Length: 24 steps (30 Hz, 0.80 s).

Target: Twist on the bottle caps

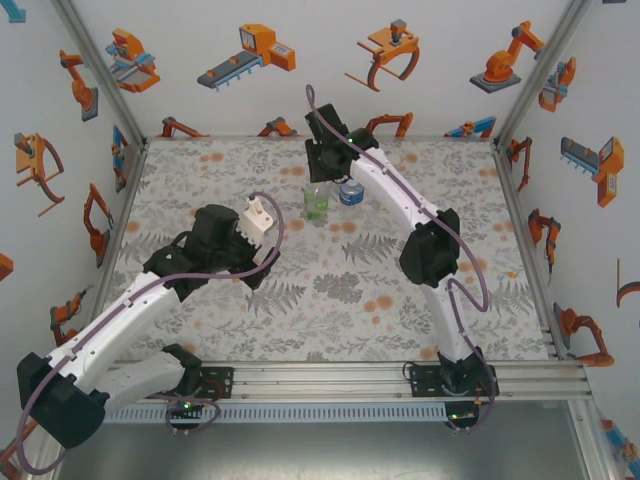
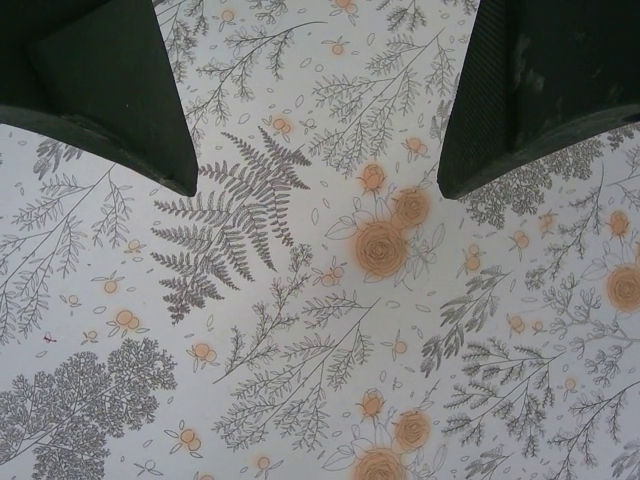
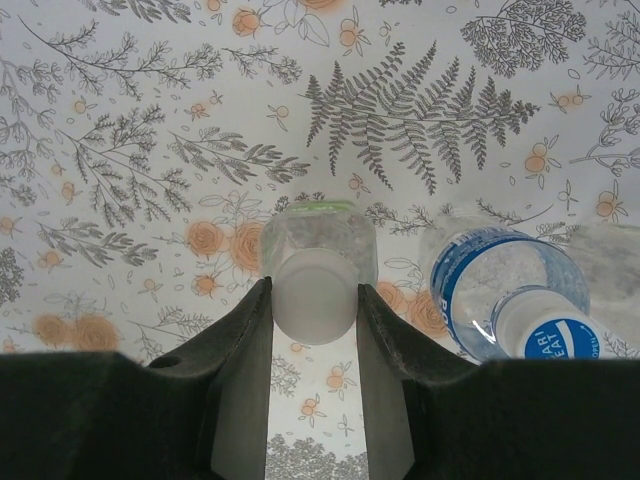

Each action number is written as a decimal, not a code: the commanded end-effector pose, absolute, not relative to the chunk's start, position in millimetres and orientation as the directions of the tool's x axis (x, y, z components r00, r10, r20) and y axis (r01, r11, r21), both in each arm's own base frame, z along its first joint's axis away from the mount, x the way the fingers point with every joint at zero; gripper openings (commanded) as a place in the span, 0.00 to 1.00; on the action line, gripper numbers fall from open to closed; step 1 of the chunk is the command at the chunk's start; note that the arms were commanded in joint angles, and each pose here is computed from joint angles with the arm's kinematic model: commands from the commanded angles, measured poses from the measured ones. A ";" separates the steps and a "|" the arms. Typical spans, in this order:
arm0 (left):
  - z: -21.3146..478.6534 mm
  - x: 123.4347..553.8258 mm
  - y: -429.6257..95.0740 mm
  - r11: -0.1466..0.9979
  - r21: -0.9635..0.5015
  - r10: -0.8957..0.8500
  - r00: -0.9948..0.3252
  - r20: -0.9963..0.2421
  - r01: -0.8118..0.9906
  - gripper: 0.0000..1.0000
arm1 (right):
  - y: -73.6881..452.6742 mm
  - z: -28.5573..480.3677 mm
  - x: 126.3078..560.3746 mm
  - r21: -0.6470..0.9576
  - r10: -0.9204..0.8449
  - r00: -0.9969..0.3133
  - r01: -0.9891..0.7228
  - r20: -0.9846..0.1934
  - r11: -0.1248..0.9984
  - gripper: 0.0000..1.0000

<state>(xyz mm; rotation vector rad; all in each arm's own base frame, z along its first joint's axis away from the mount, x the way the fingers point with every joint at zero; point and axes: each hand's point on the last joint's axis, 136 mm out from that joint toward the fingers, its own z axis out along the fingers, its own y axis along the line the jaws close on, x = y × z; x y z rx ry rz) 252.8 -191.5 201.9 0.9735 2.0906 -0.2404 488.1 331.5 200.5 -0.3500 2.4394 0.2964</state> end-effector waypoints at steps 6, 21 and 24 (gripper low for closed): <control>219.2 251.8 -193.2 0.695 0.128 0.518 -0.370 -0.771 0.708 0.97 | 335.1 197.6 489.9 0.148 -0.171 -0.764 -0.329 -0.622 0.933 0.32; 222.9 261.8 -182.3 0.749 0.112 0.464 -0.396 -0.792 0.653 0.97 | 303.5 305.0 469.0 0.172 -0.087 -0.659 -0.318 -0.747 0.933 0.54; 228.3 273.0 -174.3 0.797 0.092 0.410 -0.423 -0.808 0.598 0.97 | 280.2 314.4 458.4 0.150 -0.089 -0.646 -0.305 -0.758 0.941 0.60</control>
